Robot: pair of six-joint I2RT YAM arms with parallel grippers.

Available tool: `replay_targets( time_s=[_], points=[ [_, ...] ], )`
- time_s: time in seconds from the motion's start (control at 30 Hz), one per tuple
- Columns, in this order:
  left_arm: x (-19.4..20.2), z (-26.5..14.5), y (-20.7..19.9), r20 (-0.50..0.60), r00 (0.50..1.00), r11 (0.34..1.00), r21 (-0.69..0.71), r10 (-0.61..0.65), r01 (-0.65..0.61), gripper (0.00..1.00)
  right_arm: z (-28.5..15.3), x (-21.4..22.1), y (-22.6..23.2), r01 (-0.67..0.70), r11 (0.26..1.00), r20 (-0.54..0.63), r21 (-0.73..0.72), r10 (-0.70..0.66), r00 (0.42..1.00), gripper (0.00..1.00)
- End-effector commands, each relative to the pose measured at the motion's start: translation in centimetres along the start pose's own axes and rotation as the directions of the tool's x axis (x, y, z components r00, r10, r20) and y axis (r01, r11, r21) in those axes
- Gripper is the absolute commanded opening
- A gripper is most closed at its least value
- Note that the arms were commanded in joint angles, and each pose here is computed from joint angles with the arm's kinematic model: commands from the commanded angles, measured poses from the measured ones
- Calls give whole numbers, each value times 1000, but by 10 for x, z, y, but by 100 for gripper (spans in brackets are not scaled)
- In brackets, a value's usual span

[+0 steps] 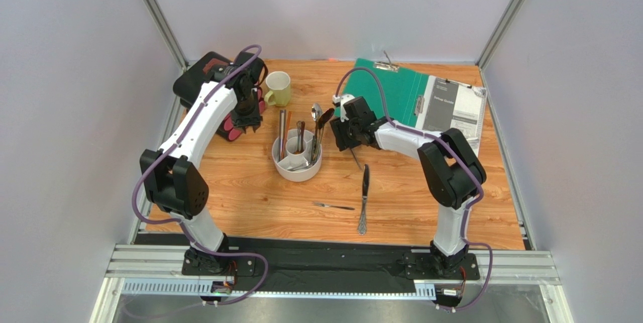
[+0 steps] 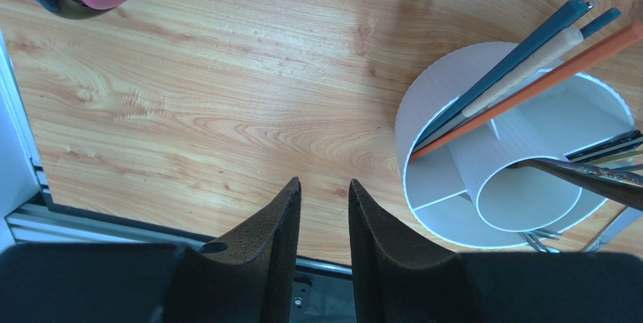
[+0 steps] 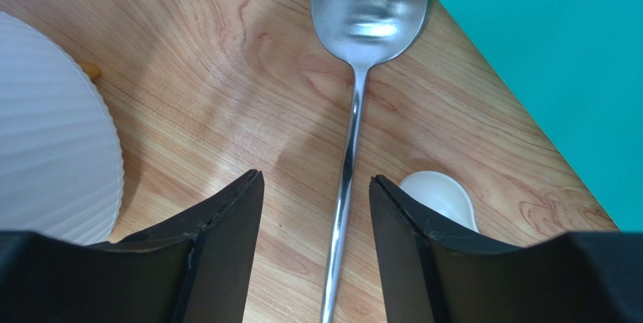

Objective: Sort the eating utensils into containers
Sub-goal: Pick up the spoon from the center of the board.

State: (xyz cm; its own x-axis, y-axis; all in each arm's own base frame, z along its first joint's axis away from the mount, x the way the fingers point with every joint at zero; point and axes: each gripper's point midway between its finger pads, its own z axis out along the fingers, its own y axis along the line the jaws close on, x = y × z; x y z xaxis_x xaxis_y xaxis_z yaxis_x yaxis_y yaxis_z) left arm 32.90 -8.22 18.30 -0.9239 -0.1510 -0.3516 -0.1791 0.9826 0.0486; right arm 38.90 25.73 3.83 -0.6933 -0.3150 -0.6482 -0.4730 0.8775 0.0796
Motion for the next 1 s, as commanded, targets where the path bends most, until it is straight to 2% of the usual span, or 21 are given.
replay_targets(
  time_s=[0.0,0.23,0.37,0.43,0.6,0.7,0.83,0.9,0.97],
  points=[
    [-7,-12,2,53,999,1000,21,-10,9,36,7,1,-3,-13,1000,20,-9,13,1000,55],
    [-6,-13,5,55,998,1000,12,4,-5,35,14,26,-5,-30,1000,-32,-5,30,999,43],
    [-6,-13,5,57,998,1000,16,2,-3,36,10,36,-8,-34,999,-53,0,34,998,30],
    [-6,-13,5,55,998,1000,17,2,-3,35,3,36,-11,-35,999,-51,14,35,998,28],
    [-6,-14,4,56,998,1000,23,1,-3,35,-14,66,-22,-42,998,-111,46,47,993,7],
    [-4,-13,4,53,999,1000,22,-1,0,35,-30,73,-24,-56,997,-109,50,61,992,4],
    [0,-12,4,48,999,1000,28,-5,4,35,-51,59,-24,-60,997,-66,48,63,996,1],
    [1,-11,3,48,999,999,37,-7,5,35,-61,43,-33,-48,994,-35,101,52,998,0],
    [1,-12,2,47,999,999,46,-11,9,35,-72,41,-37,-27,992,-58,120,34,998,0]
  ],
)
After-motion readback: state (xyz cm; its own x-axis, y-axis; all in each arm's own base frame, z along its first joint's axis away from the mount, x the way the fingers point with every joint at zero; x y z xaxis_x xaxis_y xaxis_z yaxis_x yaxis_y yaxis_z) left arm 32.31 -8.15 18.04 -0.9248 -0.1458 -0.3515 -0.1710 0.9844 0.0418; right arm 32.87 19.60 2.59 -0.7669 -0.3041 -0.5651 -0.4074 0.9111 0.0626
